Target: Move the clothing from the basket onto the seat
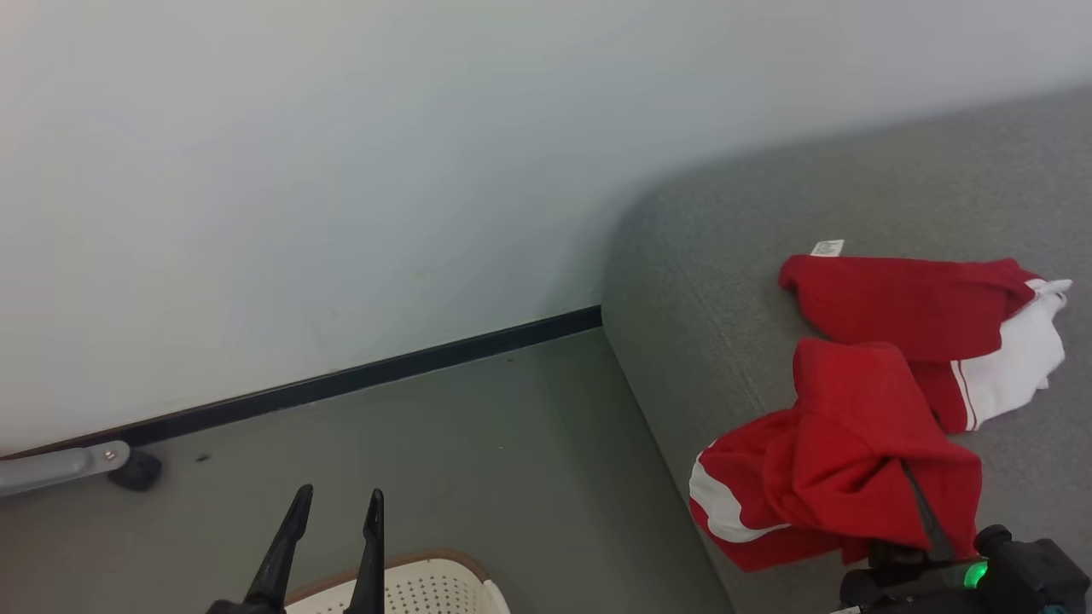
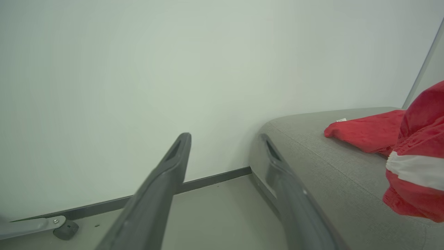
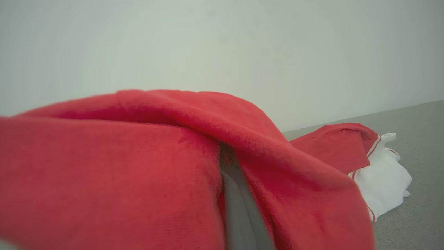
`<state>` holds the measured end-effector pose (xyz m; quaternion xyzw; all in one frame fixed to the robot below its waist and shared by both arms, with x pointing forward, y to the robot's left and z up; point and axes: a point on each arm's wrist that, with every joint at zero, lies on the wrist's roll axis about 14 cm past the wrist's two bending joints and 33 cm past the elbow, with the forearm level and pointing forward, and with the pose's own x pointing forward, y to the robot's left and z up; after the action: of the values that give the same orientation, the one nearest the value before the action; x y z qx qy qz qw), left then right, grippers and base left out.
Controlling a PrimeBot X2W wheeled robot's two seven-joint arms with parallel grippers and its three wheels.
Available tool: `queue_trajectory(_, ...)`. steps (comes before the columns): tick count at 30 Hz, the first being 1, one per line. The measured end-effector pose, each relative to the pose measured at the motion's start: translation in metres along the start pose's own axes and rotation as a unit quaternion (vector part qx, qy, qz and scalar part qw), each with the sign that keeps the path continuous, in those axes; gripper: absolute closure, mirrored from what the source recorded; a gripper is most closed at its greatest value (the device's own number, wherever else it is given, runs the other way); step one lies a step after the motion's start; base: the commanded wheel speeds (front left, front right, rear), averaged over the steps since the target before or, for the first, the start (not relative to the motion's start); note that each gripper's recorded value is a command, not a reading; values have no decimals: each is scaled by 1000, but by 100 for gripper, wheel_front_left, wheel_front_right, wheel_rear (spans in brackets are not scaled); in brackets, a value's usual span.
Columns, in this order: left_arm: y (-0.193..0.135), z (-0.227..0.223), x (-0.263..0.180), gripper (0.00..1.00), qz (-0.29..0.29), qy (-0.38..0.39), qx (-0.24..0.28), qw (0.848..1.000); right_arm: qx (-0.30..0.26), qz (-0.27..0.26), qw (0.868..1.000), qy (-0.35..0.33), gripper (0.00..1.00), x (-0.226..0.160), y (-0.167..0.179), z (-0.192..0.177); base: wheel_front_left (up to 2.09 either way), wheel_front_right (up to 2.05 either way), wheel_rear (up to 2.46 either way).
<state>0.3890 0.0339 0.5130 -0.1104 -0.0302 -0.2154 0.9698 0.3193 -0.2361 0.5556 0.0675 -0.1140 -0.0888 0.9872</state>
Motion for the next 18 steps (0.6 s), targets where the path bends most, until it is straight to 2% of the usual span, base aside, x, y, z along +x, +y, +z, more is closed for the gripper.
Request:
queue_trajectory(9,-37,-9,31,0,-69,4,-15,998,-22,-54,998,-5,100,-12,-32,8,0,0,0)
queue_trajectory(18,-85,-23,58,0,-156,8,-28,987,-51,-120,991,-4,100,-23,-65,15,0,0,0)
